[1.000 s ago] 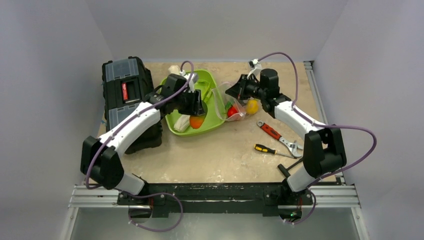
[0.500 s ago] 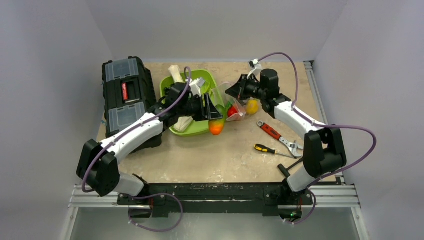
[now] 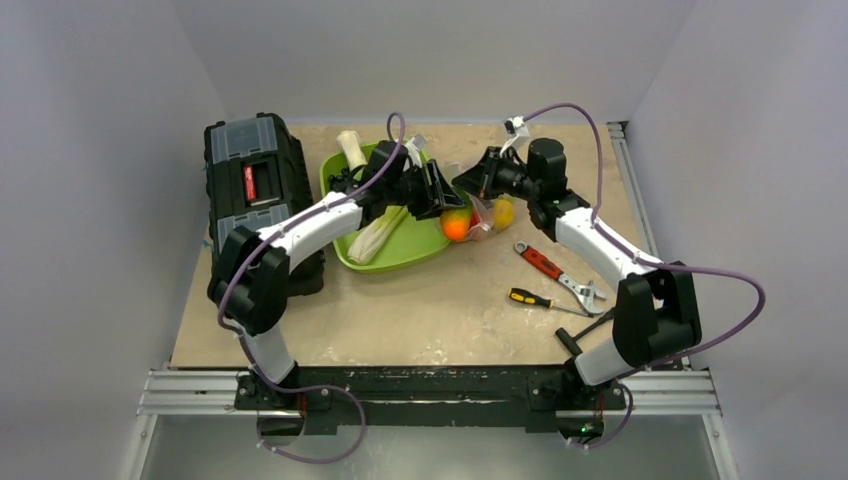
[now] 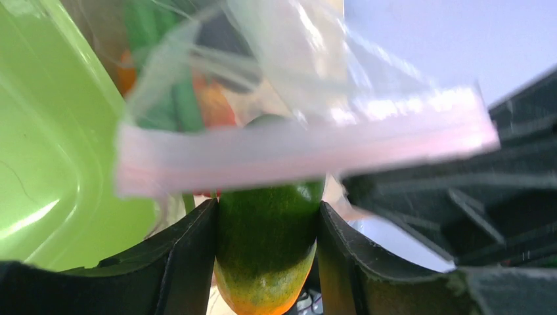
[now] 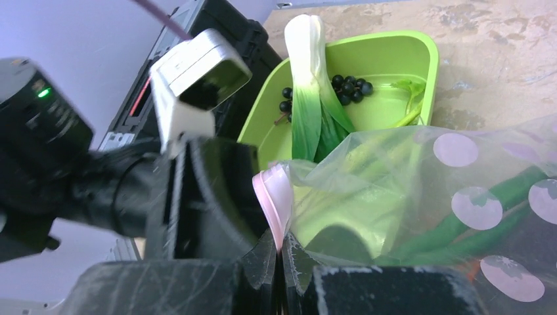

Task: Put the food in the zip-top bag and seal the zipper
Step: Place the fake fruit in the zipper food storage bag.

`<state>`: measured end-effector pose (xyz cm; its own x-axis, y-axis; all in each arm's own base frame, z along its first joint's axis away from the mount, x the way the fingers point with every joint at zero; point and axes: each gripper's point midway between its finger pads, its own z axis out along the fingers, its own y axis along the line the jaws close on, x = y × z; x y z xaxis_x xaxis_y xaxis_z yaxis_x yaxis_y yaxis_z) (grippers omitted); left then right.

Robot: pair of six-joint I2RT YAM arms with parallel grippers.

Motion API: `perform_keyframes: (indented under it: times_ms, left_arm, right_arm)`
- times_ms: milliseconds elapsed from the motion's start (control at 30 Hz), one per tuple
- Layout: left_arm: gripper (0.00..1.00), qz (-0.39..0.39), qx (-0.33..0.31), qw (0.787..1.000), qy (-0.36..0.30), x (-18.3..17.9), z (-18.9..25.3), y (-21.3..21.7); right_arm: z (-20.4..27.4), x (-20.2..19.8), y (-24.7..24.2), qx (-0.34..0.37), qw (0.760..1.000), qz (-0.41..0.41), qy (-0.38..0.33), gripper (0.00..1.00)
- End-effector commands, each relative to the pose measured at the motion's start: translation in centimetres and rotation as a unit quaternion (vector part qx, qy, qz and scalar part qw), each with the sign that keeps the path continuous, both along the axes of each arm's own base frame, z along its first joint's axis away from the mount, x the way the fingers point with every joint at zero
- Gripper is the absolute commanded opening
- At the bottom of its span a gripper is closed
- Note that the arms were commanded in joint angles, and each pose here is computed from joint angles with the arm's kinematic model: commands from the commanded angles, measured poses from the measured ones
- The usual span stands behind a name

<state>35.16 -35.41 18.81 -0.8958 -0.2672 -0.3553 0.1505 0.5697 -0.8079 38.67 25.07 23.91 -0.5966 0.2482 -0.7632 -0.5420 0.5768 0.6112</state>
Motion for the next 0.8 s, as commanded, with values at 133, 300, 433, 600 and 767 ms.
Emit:
perform_keyframes:
  times_ms: [133, 300, 433, 600, 767]
  left_arm:
    - [0.10, 0.078, -0.065, 0.995, -0.018, 7.2, 2.7, 0.4]
    - [0.22, 0.135, -0.113, 0.984, -0.018, 9.9, 3.1, 0.8]
    - [0.47, 0.146, -0.127, 0.981, -0.024, 10.0, 3.8, 0.4]
    - [0.60, 0.134, -0.105, 0.985, -0.033, 8.1, 3.3, 1.3]
    - [0.70, 0.109, -0.089, 0.989, -0.037, 6.4, 3.1, 1.7]
  right_arm:
    - [3.9, -1.1, 0.5, 0.028, 0.997, 0.031, -0.060, 0.00]
    - [3.8, -1.0, 0.5, 0.026, 0.997, 0.032, -0.060, 0.00]
    - [3.3, -0.9, 0.6, 0.026, 0.998, 0.031, -0.053, 0.00]
    - [3.8, -1.1, 0.3, 0.022, 0.998, 0.026, -0.057, 0.00]
    - [5.0, -1.3, -0.6, 0.012, 0.997, -0.002, -0.074, 0.00]
